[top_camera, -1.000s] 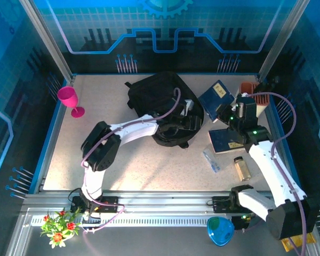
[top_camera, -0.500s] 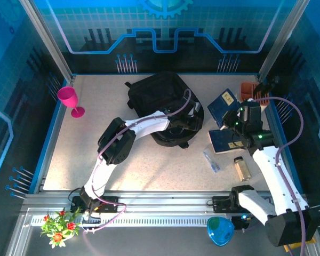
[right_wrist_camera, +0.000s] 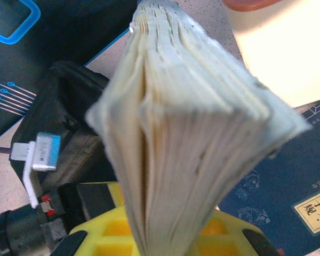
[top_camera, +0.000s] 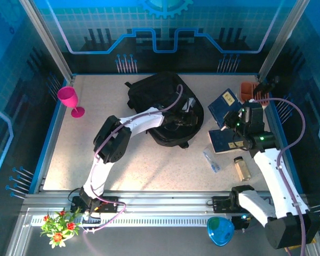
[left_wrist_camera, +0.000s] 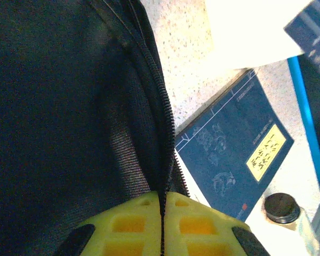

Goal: Pack the student bag
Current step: Open the student bag at the top-center of the table, then place the book in the student bag.

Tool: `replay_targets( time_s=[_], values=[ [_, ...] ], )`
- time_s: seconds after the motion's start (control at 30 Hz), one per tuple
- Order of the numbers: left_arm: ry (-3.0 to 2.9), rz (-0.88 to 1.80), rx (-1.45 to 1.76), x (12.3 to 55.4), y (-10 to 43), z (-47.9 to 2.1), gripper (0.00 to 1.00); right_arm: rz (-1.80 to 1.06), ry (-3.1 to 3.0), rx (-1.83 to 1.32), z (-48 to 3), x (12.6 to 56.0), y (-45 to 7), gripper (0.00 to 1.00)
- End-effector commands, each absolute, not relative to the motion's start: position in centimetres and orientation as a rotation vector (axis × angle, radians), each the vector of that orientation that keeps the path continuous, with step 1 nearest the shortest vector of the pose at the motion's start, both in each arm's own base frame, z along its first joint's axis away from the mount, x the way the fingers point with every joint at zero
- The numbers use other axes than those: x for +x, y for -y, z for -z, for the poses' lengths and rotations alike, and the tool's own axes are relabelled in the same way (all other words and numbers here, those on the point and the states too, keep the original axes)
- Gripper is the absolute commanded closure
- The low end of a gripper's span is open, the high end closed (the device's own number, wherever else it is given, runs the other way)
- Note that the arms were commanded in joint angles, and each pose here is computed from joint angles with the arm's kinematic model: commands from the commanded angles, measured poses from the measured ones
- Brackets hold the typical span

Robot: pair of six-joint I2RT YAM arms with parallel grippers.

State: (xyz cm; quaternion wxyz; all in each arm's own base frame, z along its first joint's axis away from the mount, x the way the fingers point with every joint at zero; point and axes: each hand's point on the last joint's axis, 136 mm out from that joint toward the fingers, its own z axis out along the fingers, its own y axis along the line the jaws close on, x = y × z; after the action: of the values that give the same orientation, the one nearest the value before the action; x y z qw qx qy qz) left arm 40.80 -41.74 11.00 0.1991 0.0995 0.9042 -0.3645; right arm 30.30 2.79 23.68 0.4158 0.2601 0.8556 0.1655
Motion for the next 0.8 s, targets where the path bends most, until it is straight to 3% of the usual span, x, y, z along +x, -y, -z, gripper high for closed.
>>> replay_targets(
  time_s=[0.0,0.37,0.77],
  values=[
    [-2.397,1.133,0.260,41.4,40.9,-17.0,0.93,-0.430,-2.146,0.625,-24.9,29.4,-2.7,0.96],
    [-2.082,1.168,0.216,42.8,38.5,-25.6,0.93,-0.721,-2.232,0.556,-23.1,28.6,-8.4,0.96],
    [-2.025,1.223,0.251,41.8,38.7,-27.6,0.94,-1.029,-2.238,0.584,-20.5,31.4,-16.3,0.95]
  ],
)
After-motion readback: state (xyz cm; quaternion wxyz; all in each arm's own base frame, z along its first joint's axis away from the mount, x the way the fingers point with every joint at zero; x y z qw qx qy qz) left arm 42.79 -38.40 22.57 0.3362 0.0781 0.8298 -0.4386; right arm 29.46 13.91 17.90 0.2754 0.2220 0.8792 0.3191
